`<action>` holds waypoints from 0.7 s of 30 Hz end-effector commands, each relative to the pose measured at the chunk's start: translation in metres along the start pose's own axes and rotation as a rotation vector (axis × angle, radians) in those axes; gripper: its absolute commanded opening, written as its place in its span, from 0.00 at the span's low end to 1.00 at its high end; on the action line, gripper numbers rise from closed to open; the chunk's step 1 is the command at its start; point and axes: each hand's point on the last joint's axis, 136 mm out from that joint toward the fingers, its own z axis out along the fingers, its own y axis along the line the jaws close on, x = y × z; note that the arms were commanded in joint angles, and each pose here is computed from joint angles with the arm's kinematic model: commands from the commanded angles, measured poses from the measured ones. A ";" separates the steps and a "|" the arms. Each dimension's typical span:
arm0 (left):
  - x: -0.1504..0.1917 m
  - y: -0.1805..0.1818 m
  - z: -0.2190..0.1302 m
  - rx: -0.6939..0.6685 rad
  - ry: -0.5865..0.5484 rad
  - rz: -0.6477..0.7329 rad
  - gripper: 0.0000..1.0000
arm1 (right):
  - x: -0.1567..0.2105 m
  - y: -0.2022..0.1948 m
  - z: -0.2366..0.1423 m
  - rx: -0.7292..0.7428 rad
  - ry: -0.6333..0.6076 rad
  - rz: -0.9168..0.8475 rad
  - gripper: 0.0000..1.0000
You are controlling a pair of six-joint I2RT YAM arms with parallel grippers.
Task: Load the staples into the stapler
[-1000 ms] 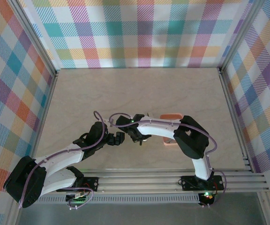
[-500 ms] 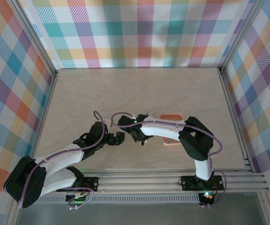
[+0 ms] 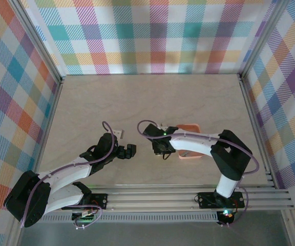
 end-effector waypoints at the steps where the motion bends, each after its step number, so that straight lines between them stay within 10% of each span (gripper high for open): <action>1: 0.002 -0.003 -0.001 0.007 0.002 0.026 1.00 | -0.011 0.017 -0.009 -0.152 -0.020 0.048 0.24; 21: 0.001 -0.004 0.002 0.002 0.014 0.036 1.00 | -0.008 0.014 0.010 -0.115 0.052 0.016 0.16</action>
